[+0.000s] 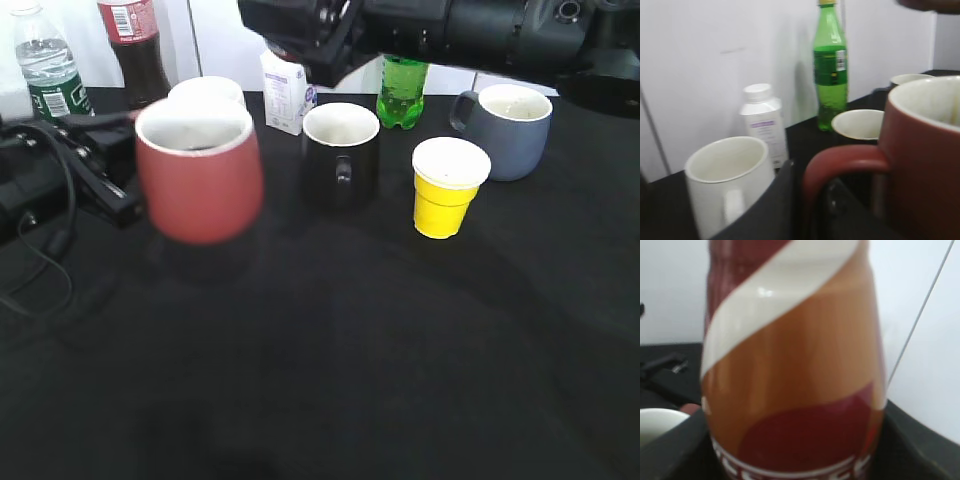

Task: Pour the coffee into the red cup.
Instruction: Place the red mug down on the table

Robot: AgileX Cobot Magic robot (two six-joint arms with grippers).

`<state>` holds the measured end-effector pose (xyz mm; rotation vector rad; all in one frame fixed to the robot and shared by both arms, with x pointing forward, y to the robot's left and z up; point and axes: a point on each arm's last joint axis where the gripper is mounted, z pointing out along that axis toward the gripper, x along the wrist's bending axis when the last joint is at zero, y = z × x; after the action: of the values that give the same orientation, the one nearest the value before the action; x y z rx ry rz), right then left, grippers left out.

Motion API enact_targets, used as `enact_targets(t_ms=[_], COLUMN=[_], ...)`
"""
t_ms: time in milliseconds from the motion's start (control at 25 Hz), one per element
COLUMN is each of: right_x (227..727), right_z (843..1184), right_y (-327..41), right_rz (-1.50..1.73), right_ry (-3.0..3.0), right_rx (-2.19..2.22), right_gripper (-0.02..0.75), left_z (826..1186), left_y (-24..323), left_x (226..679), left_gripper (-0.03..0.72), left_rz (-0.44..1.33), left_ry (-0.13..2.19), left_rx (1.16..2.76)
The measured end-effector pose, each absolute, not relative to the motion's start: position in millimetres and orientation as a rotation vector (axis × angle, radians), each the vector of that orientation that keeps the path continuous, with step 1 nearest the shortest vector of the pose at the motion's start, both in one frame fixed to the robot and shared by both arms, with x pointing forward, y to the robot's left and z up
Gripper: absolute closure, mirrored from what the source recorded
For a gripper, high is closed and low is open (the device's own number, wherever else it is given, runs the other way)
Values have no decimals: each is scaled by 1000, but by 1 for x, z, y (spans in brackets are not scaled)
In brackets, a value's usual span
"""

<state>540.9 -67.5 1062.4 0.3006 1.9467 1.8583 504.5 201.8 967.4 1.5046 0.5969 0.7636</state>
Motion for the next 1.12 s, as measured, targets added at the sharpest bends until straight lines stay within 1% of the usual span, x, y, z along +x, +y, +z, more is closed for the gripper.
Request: enact_targets(t_ms=[120,240,440,520,600,680,760,960,1120], right_x=[541,541,541,541,543,543,543,544,545], right_z=[1062,1062,1062,1063,1064,1064,1065,1064,1062], right_y=[-68,-68,-68,-68,-68,-69,-69,-69,-70], right_rz=[1874,1886,1886,1889,1908,1911,1912,1905,1881], right_ry=[1951,1955,1956,1953,1929,1923,1922,1925,1934], right_rx=[326,346,348,354,395,405,407,414,433], right_gripper=[203,203,203,203,203,203,203,203,203], left_z=[969,970,969,970,970,962,950,936,919], left_y=[216,242,282,292,298,305,308,311,313], left_x=[511,519,524,525,527,530,539,575,595], left_gripper=[615,615,613,613,613,613,613,613,613], left_rz=[842,929,1037,1073,1149,1178,1171,1172,1159], left_ry=[668,780,891,931,956,1040,1096,1096,1110], left_rx=[1470,1418,1375,1354,1346,1312,1318,1319,1333])
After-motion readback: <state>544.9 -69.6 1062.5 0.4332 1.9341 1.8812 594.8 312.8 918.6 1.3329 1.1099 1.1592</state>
